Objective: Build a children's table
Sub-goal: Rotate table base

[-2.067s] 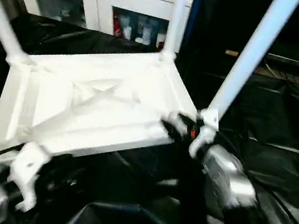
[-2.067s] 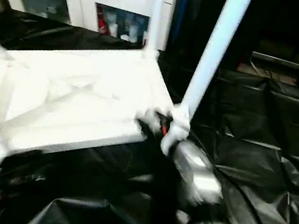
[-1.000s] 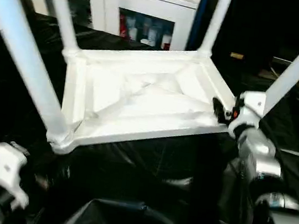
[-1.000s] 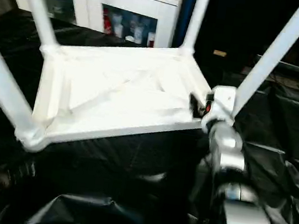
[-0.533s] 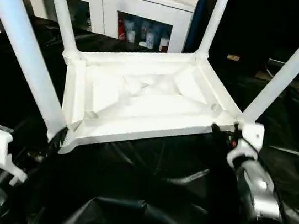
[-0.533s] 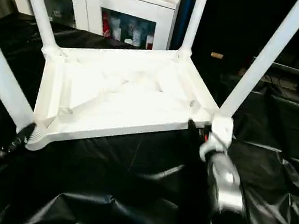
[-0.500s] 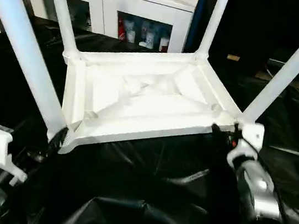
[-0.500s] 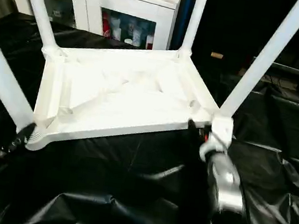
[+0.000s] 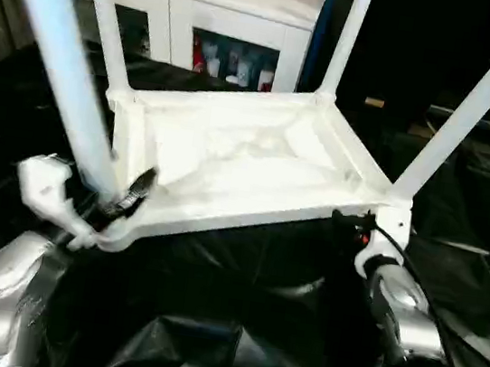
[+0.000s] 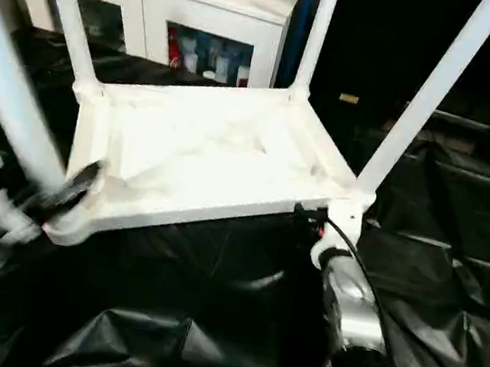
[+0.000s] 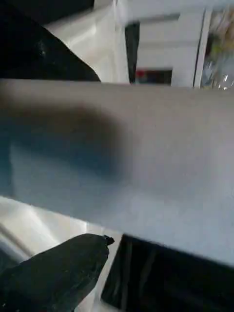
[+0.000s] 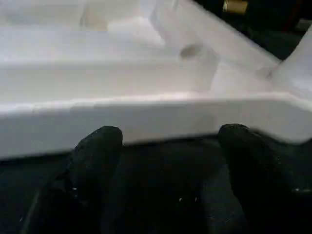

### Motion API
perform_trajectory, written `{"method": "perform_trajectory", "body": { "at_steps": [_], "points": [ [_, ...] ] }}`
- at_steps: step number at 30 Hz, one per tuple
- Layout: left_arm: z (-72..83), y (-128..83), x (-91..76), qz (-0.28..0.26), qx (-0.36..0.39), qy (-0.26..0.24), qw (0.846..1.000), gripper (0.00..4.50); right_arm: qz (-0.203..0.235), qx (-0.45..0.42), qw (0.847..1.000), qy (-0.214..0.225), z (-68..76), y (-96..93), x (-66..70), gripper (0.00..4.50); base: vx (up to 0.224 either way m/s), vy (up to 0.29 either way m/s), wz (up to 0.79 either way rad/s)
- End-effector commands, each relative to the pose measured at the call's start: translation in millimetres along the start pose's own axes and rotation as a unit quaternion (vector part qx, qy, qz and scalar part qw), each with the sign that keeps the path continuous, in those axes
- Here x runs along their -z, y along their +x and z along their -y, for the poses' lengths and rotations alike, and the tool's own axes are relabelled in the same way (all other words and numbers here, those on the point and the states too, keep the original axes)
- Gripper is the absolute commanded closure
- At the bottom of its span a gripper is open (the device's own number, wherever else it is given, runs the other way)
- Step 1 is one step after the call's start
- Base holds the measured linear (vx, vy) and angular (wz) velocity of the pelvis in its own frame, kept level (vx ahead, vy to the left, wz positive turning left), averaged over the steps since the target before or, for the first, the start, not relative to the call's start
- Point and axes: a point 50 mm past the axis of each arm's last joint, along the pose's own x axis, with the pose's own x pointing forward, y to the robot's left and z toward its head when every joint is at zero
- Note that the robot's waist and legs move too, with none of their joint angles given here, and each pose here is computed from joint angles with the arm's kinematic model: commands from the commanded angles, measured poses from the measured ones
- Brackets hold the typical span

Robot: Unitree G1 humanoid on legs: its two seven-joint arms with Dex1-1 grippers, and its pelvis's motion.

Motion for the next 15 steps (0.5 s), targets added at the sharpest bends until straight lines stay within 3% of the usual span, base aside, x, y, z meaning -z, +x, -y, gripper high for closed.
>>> {"method": "perform_trajectory", "body": {
  "at_steps": [1, 5, 8, 9, 15],
  "points": [
    [11.2, 7, 6.0, -0.019, 0.048, -0.025, 0.998, 0.05, -0.013, 0.005, 1.000, -0.009, -1.0, 3.1, 0.6, 0.95, 0.000, 0.000, 0.00],
    [25.7, 0, 9.2, -0.055, 0.134, -0.075, 0.987, 0.05, -0.018, -0.007, 1.000, -0.004, -6.8, 10.2, -3.7, 0.95, 0.000, 0.000, 0.00],
    [42.9, -10, 8.6, -0.086, 0.216, -0.121, 0.965, 0.05, -0.015, -0.022, 1.000, 0.003, -11.5, 14.4, -8.1, 0.95, 0.000, 0.000, 0.00],
    [53.0, -15, 7.1, -0.101, 0.256, -0.146, 0.950, 0.05, -0.017, -0.029, 0.999, 0.004, -13.8, 16.8, -9.0, 0.95, 0.054, -0.008, -0.07],
    [81.5, -18, 3.0, -0.130, 0.346, -0.174, 0.913, 0.05, -0.018, -0.054, 0.998, 0.001, -20.6, 19.6, -10.5, 0.95, 0.000, 0.000, 0.00]
  ]
}}
